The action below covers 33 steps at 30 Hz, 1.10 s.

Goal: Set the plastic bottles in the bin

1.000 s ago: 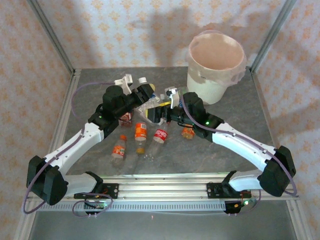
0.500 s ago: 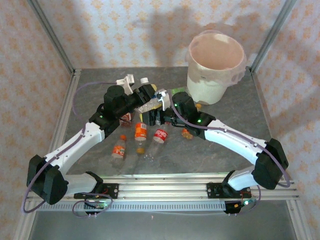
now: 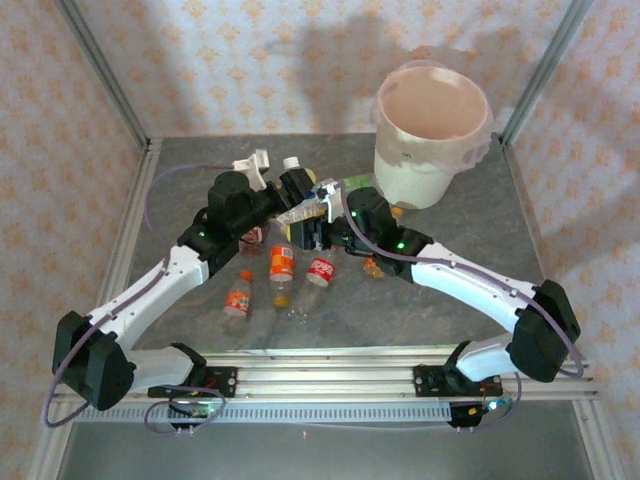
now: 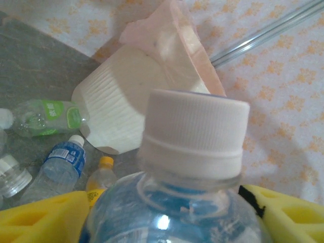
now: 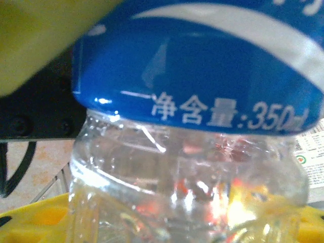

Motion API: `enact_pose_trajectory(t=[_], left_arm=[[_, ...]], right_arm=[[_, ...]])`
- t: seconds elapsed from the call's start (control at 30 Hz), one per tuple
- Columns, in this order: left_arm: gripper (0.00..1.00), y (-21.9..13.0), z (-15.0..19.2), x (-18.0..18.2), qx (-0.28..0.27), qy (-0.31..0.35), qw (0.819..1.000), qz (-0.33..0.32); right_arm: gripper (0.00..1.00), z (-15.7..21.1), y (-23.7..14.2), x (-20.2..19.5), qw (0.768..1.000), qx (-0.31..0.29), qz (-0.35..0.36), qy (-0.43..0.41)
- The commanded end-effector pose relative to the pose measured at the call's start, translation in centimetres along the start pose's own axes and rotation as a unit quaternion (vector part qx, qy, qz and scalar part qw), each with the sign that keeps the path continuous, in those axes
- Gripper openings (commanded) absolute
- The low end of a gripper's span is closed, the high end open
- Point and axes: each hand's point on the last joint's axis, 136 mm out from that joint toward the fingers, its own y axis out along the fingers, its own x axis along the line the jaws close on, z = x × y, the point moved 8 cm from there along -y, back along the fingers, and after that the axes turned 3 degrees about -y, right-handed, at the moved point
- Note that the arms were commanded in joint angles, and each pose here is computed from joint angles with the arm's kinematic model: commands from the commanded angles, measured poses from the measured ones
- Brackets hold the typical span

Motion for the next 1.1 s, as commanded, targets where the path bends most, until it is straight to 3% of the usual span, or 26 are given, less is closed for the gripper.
enact_pose_trajectory(t=[0.0,0.17,0.4,0.5,0.6,0.7,0.9,1.07], left_arm=[[0.85,-2.0,-0.5,-1.2,-0.008,0.043,0.999,-0.011],[0.95,-4.4,-1.4,-2.0,-0.042,0.077,0.996,-0.033],[1.0,-8.4,-2.2,-0.7,-0.133,0.073,0.983,-0.104],[1.0,-10.1,-2.4,1.0,-0.174,0.057,0.966,-0.183],[1.0,-11.4,-2.3,2.9,-0.198,0.046,0.943,-0.263],[1.0,-11.8,-2.0,3.9,-0.199,0.037,0.934,-0.295],[1.0,-12.5,-1.8,5.1,-0.195,0.029,0.917,-0.346],[1.0,-12.1,-1.6,5.4,-0.172,0.04,0.914,-0.364]], right_arm=[[0.4,-0.8,-1.0,0.1,0.999,-0.024,0.021,-0.016],[0.37,-0.6,-1.0,-1.0,0.997,-0.029,0.07,-0.008],[0.36,-1.1,-1.1,-2.4,0.992,-0.032,0.123,-0.003],[0.3,-2.9,-2.0,-4.0,0.985,-0.049,0.163,0.031],[0.31,-6.0,-3.7,-4.9,0.981,-0.064,0.182,0.037],[0.33,-9.2,-6.1,-5.6,0.967,-0.076,0.242,-0.011],[0.33,-14.0,-11.1,-10.0,0.943,-0.107,0.314,-0.008],[0.34,-16.5,-14.7,-13.5,0.917,-0.123,0.378,-0.005]])
